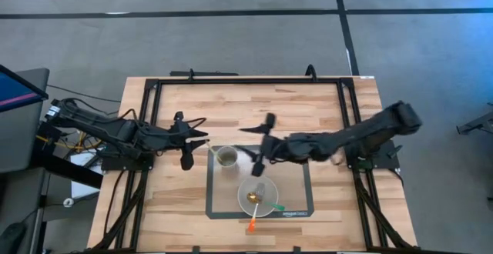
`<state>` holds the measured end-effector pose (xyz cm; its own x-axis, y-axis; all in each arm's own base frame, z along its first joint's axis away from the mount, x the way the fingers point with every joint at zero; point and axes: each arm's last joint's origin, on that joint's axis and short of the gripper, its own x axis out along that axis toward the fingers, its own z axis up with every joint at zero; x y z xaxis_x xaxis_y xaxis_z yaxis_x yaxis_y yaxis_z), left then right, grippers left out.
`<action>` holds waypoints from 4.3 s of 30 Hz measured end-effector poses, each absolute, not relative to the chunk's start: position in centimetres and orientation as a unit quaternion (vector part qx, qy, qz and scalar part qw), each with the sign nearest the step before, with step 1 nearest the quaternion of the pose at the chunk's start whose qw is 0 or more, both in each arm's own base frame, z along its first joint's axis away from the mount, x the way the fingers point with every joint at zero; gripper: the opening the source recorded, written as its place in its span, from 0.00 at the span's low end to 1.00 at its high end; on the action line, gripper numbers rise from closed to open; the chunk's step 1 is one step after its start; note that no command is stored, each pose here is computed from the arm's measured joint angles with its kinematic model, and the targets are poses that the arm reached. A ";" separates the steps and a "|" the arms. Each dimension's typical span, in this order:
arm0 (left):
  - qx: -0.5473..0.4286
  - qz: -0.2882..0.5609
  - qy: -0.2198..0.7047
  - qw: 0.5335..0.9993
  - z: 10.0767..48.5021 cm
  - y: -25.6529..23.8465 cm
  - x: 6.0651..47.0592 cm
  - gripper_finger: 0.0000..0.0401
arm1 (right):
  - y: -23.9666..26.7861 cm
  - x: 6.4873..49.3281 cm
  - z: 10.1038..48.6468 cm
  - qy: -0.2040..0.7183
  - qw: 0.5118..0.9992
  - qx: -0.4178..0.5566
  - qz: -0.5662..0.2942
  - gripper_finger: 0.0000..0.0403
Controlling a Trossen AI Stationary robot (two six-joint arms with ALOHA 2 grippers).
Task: Pick & Place Utensil
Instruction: Return to Home Position
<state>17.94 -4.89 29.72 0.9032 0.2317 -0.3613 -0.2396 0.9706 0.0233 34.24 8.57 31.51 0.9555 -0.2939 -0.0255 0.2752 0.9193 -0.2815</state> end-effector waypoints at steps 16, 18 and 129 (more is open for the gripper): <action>0.005 0.176 0.180 0.968 30.5 -3.2 14.1 0.24 | 7.3 20.9 35.5 0.174 0.963 -0.103 -0.179 0.42; 0.011 0.206 0.165 0.965 30.3 -2.7 13.2 0.24 | 7.0 20.0 34.3 0.176 0.964 -0.091 -0.179 0.41; -0.019 -0.014 -0.030 0.999 17.1 0.0 9.8 0.24 | -2.0 10.5 18.3 -0.077 0.984 -0.042 -0.154 0.04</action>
<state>9.76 -0.05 17.07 0.9978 -0.0263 0.0602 0.0286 0.9989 -0.0368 10.54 -1.97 18.33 0.9408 -0.2963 0.1643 0.3093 0.9491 -0.0595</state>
